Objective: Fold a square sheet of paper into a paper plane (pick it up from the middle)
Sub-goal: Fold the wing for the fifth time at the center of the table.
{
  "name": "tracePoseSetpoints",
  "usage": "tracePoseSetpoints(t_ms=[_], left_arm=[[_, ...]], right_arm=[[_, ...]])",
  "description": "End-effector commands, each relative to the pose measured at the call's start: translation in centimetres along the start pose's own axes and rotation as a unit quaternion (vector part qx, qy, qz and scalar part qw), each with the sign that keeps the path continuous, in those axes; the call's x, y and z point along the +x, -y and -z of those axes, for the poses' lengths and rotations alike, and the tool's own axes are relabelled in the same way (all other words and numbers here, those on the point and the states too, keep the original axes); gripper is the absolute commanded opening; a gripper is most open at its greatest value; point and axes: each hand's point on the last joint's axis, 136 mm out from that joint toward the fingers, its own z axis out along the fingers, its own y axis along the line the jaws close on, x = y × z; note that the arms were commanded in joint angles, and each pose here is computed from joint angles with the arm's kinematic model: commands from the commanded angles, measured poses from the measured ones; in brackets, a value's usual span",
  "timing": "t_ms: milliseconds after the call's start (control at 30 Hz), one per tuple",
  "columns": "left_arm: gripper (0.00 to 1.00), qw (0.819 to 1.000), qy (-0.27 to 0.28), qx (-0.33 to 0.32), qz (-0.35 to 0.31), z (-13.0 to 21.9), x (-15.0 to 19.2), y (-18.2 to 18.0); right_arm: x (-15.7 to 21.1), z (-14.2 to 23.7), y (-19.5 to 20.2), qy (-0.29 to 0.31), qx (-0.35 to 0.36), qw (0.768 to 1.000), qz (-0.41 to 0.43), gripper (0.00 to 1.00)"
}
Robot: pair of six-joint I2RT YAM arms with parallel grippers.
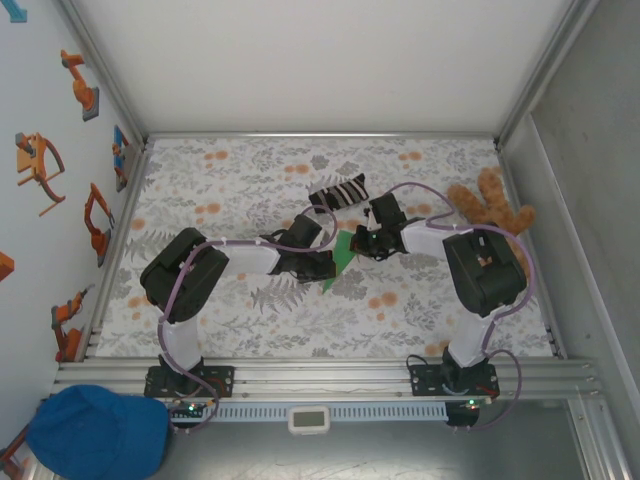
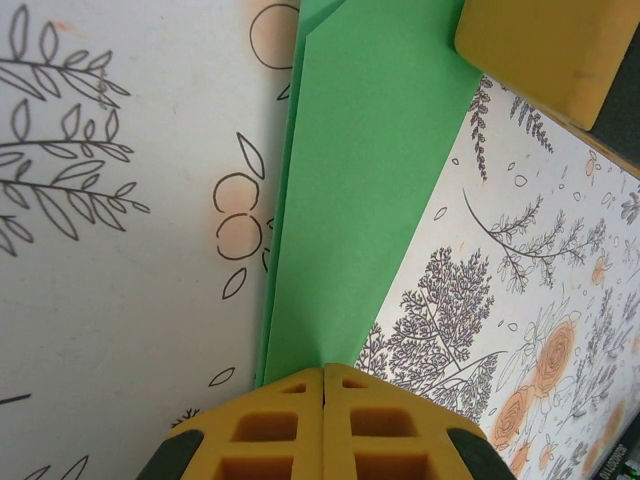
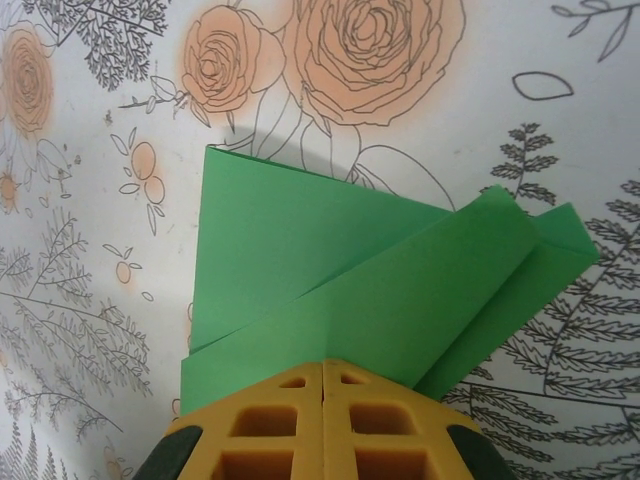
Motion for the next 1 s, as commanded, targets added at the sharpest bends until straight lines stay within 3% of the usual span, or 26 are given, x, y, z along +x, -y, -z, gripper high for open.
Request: tracePoseSetpoints(t_ms=[0, 267, 667, 867, 967], left_arm=[[0.02, 0.993, -0.070, -0.086, 0.034, -1.3, 4.6, -5.1], [0.02, 0.992, -0.075, -0.091, 0.040, -1.3, 5.0, -5.6], [0.00, 0.989, -0.092, -0.103, 0.053, -1.6, 6.2, -6.5], [0.00, 0.990, -0.092, -0.100, 0.049, -1.8, 5.8, -6.2], [0.00, 0.990, -0.090, -0.098, 0.047, -1.8, 5.6, -6.0]], right_arm=[[-0.4, -0.4, 1.5, 0.001, 0.022, 1.000, -0.005, 0.04], [-1.1, -1.0, 3.7, 0.000, -0.002, 0.999, -0.037, 0.04], [-6.8, 0.5, 6.5, 0.050, -0.019, 0.996, -0.064, 0.04], [-10.1, 4.8, 3.9, 0.112, -0.032, 0.992, -0.042, 0.04], [-10.0, 6.6, 2.2, 0.124, -0.054, 0.990, -0.031, 0.04]])
